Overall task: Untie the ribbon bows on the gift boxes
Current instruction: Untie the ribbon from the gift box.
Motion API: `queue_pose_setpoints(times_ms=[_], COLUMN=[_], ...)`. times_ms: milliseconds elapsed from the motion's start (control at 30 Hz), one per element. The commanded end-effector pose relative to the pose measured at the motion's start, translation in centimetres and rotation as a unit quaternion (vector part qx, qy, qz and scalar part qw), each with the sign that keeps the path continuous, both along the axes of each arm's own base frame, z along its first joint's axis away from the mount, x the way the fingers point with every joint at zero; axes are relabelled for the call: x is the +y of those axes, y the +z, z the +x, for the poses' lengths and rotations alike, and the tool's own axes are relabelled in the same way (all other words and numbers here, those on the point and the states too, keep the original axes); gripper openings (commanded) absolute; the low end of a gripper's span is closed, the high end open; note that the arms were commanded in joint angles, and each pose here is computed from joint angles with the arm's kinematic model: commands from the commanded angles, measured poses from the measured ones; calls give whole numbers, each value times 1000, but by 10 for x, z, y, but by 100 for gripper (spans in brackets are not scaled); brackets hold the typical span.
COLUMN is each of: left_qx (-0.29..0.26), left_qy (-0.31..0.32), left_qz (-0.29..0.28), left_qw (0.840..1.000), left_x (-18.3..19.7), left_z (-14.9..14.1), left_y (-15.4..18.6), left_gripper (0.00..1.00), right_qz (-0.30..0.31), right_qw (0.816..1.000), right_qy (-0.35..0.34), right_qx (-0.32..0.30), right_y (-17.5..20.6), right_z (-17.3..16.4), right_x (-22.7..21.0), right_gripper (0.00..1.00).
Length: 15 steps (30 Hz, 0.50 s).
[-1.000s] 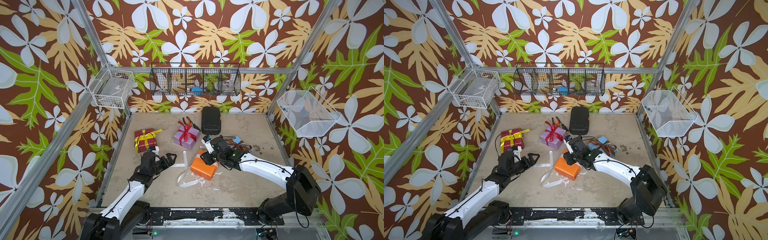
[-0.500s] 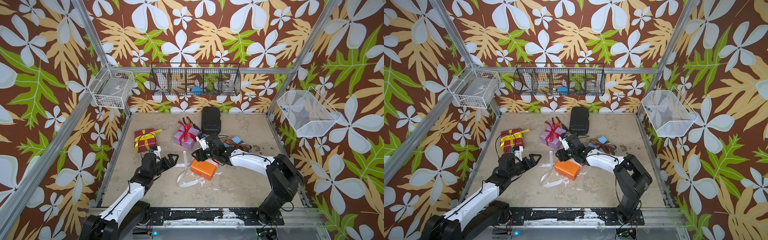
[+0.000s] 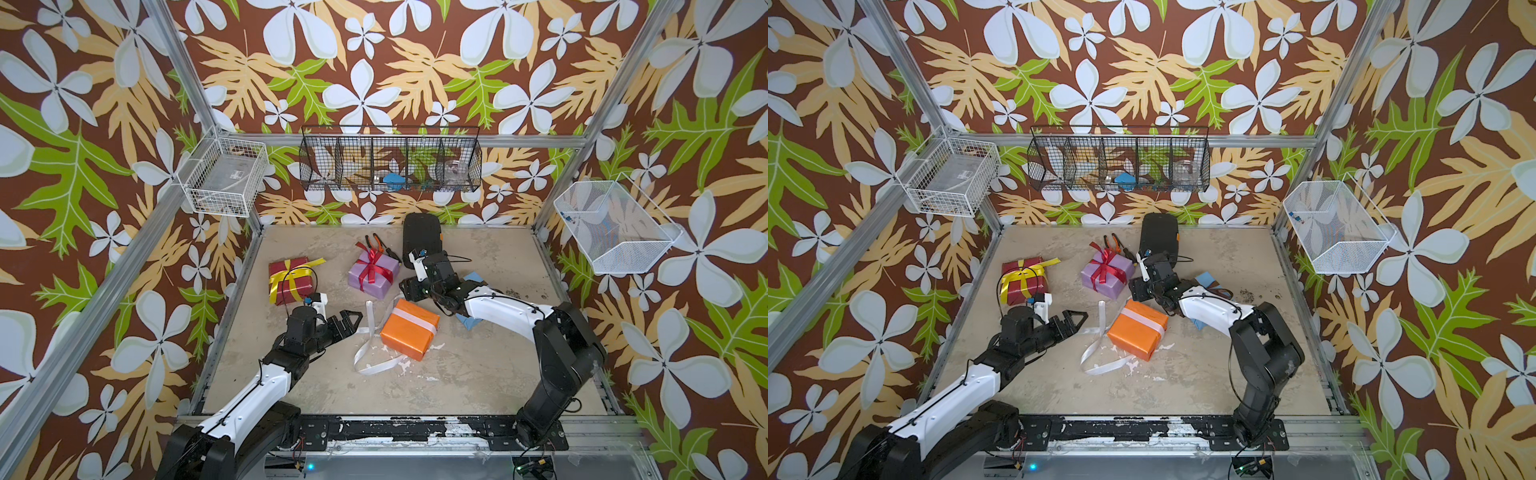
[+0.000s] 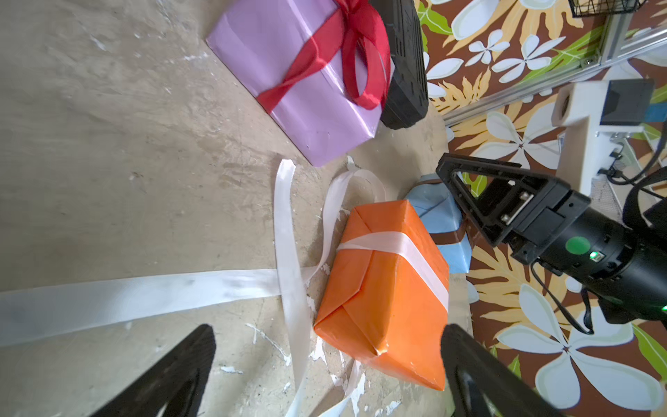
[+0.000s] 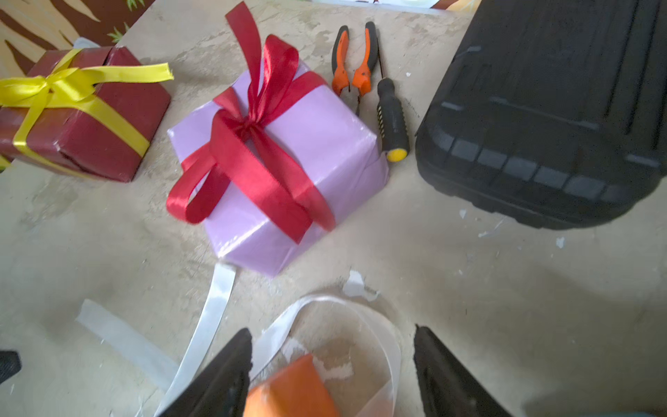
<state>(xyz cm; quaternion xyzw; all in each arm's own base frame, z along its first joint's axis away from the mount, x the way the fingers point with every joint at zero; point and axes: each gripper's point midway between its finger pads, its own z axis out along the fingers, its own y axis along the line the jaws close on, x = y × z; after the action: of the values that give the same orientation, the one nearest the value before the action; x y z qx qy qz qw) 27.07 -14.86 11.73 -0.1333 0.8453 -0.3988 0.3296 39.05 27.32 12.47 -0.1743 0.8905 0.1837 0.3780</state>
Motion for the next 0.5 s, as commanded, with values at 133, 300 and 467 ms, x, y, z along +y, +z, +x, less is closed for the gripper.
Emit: queue_pose_setpoints(times_ms=[133, 300, 467], left_qx=[7, 8, 20], left_qy=[-34, -38, -48], left_qz=[-85, -144, -154], left_qw=[996, 989, 987], left_x=[-36, -61, -81], left_z=[-29, -44, -43], left_y=[15, 25, 21], left_gripper=[100, 100, 100], right_qz=[45, 79, 106], right_qw=[996, 991, 984], right_qy=[64, 87, 103], right_qx=[49, 68, 97], right_y=[-7, -4, -13], right_z=[-59, -84, -108], right_x=[-3, -2, -4], right_gripper=[75, 75, 73])
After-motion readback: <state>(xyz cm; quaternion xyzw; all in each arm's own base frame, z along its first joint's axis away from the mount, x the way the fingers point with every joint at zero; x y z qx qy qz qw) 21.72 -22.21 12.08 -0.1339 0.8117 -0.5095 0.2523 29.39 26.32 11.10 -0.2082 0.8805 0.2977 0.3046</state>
